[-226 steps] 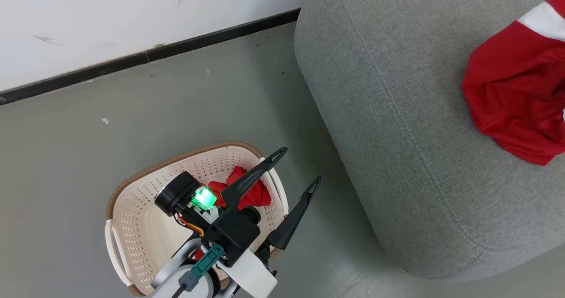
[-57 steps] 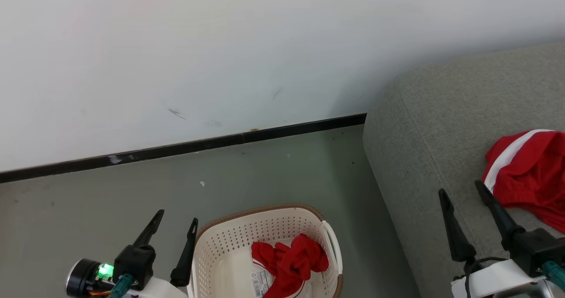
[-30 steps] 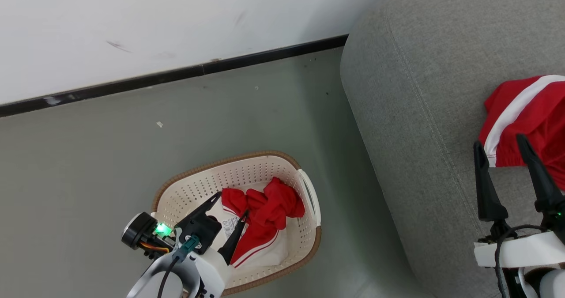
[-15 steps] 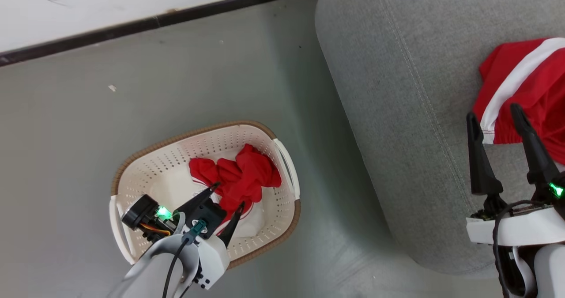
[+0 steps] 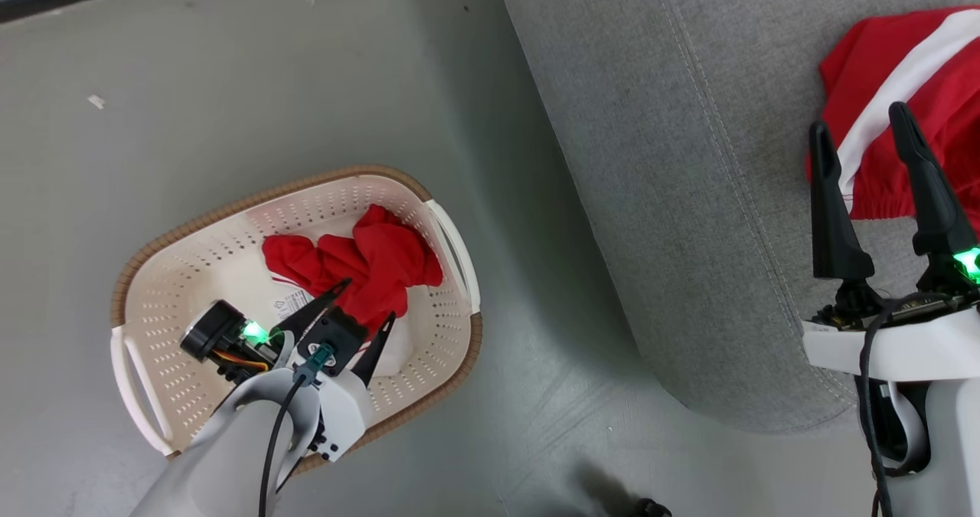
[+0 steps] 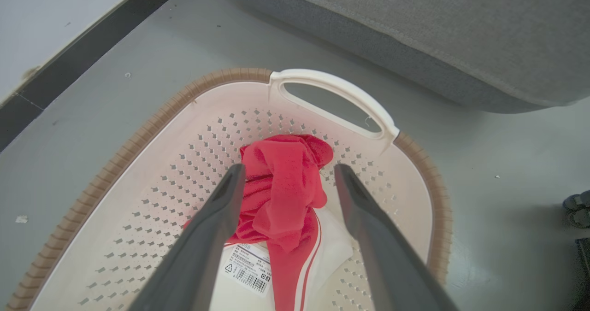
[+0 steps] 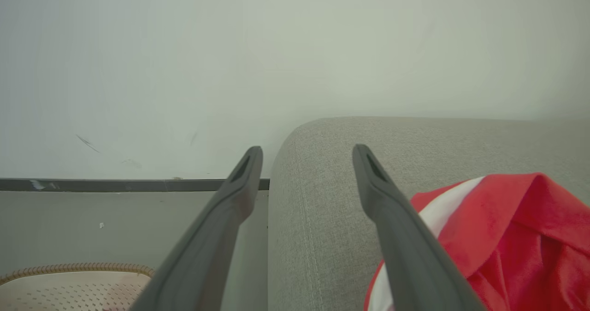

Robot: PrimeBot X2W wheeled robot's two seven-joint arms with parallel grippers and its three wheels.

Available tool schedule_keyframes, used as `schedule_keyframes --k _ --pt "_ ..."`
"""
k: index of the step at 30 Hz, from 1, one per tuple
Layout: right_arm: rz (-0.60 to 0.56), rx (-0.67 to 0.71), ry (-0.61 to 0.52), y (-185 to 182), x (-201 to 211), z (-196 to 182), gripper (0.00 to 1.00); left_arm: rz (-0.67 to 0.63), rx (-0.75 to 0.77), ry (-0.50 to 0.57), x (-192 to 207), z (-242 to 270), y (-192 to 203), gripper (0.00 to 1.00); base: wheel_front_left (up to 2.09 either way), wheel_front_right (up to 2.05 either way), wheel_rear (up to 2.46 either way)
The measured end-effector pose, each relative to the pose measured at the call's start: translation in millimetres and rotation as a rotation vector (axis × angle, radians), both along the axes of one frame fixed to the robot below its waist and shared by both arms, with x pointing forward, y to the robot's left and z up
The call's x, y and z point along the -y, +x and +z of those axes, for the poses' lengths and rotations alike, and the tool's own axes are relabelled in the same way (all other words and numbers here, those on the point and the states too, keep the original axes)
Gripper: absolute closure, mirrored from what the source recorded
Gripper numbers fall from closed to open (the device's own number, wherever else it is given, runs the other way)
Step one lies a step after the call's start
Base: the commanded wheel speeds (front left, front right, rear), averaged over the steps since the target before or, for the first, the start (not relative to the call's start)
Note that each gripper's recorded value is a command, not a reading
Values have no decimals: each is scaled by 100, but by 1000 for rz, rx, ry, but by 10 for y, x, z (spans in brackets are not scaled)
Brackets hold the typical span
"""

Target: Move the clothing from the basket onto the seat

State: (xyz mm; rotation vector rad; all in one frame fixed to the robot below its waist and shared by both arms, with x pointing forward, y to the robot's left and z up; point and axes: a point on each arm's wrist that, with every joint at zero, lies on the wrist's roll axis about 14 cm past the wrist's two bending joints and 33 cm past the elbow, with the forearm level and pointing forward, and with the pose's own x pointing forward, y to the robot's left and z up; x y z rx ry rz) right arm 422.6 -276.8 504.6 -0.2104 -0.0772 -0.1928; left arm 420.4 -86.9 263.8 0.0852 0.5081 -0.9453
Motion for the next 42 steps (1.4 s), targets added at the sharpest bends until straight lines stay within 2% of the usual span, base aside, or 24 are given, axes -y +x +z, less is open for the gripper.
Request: schedule_keyframes --k 19,20,21,22,24,25,32,42 --pt "-1 -29 -4 266 82 -184 0 -39 -81 32 131 -603 3 0 0 0 0" --pt "-2 -26 -4 279 89 -181 0 -36 -82 30 134 -623 0 12 0 0 0" --pt "-3 -27 -3 286 96 -188 0 -34 -84 33 137 -647 6 38 0 0 0" --pt "-4 -29 -4 295 101 -197 0 -31 -86 33 140 -664 25 56 0 0 0" --pt "-3 -25 -4 320 107 -194 0 -26 -84 27 152 -681 60 80 0 0 0" --pt "-4 -27 -5 325 110 -202 0 -23 -83 22 158 -686 75 100 0 0 0" --pt "3 -11 -10 401 118 -164 0 13 -76 4 151 -666 164 100 0 0 0" --pt "19 21 -1 479 85 -86 0 173 -74 -25 -71 -552 392 100 0 0 0"
